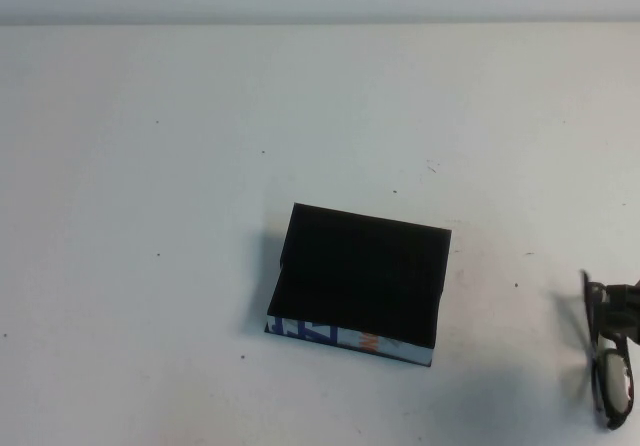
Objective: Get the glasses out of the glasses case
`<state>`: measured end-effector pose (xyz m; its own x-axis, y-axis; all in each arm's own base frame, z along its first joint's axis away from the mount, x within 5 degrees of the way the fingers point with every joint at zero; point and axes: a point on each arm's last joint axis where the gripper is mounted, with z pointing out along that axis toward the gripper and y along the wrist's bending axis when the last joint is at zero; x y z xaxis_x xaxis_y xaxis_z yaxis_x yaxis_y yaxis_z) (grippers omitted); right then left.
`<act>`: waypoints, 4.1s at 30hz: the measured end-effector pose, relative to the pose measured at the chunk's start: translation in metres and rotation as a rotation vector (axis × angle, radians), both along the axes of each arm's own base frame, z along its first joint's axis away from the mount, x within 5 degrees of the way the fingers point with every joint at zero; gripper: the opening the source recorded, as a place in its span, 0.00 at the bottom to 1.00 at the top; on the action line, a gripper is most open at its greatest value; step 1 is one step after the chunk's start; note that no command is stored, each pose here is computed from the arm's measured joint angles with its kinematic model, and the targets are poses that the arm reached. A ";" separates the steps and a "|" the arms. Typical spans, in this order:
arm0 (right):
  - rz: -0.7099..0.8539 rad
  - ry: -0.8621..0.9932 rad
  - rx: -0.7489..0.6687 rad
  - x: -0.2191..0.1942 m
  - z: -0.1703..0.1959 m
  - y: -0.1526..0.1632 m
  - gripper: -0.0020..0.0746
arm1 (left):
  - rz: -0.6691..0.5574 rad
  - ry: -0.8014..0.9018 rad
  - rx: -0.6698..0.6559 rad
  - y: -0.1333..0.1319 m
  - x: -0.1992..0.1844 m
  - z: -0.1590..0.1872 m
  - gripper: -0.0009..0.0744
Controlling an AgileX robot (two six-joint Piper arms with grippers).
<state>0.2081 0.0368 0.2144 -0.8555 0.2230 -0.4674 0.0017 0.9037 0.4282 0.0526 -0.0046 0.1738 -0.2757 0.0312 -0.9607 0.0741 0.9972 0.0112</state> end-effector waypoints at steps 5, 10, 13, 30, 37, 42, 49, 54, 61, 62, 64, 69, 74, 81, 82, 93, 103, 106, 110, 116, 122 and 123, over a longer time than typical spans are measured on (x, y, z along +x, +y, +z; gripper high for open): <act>-0.006 -0.003 0.005 0.000 0.000 0.000 0.24 | 0.000 0.000 0.000 0.000 0.000 0.000 0.01; 0.013 -0.003 0.009 0.002 0.005 0.001 0.19 | 0.000 0.000 0.000 0.000 0.000 0.000 0.01; 0.052 -0.030 0.008 0.005 0.019 0.003 0.09 | 0.000 0.000 0.000 0.000 0.000 0.000 0.01; 0.166 -0.689 -0.247 -0.132 0.133 -0.006 0.01 | 0.000 0.000 0.000 0.000 0.000 0.000 0.01; 0.116 -0.975 -0.292 -0.198 0.147 -0.010 0.01 | 0.000 0.000 0.000 0.000 0.000 0.000 0.01; 0.141 -1.012 -0.247 -0.219 0.143 -0.006 0.01 | 0.000 0.000 0.000 0.000 0.000 0.000 0.01; 0.187 -0.981 -0.189 -0.225 0.140 0.000 0.00 | 0.000 0.000 0.000 0.000 0.000 0.000 0.01; 0.189 -0.980 -0.189 -0.225 0.140 0.000 0.00 | 0.000 0.000 0.000 0.000 0.000 0.000 0.01; 0.118 -0.996 -0.324 -0.215 0.135 -0.011 0.00 | 0.000 0.000 0.000 0.000 0.000 0.000 0.01; 0.094 -0.990 -0.351 -0.212 0.131 -0.014 0.00 | 0.000 0.000 0.000 0.000 0.000 0.000 0.01; 0.031 -0.965 -0.388 -0.204 0.123 -0.020 0.00 | 0.000 0.000 0.000 0.000 0.000 0.000 0.01; -0.169 -0.875 -0.402 -0.189 0.086 -0.036 0.00 | 0.000 0.000 0.000 0.000 0.000 0.000 0.01; -0.214 -0.933 -0.406 -0.169 0.043 -0.038 0.00 | 0.000 0.000 0.000 0.000 0.000 0.000 0.01; -0.196 -0.908 -0.404 -0.151 -0.023 -0.037 0.00 | 0.000 0.000 0.000 0.000 0.000 0.000 0.01; -0.196 -0.901 -0.402 -0.151 -0.025 -0.037 0.00 | 0.000 0.000 0.000 0.000 0.000 0.000 0.01; -0.190 -0.848 -0.400 -0.152 -0.031 -0.037 0.00 | 0.000 0.000 0.000 0.000 0.000 0.000 0.01; -0.180 -0.787 -0.406 -0.153 -0.037 -0.037 0.00 | 0.000 0.000 0.000 0.000 0.000 0.000 0.01; -0.179 -0.782 -0.407 -0.153 -0.037 -0.037 0.00 | 0.000 0.000 0.000 0.000 0.000 0.000 0.01; -0.179 -0.782 -0.407 -0.153 -0.037 -0.037 0.00 | 0.000 0.000 0.000 0.000 0.000 0.000 0.01; -0.179 -0.782 -0.406 -0.153 -0.037 -0.037 0.00 | 0.000 0.000 0.000 0.000 0.000 0.000 0.01; -0.179 -0.782 -0.406 -0.153 -0.037 -0.037 0.00 | 0.000 0.000 0.000 0.000 0.000 0.000 0.01; -0.179 -0.782 -0.406 -0.153 -0.037 -0.037 0.00 | 0.000 0.000 0.000 0.000 0.000 0.000 0.01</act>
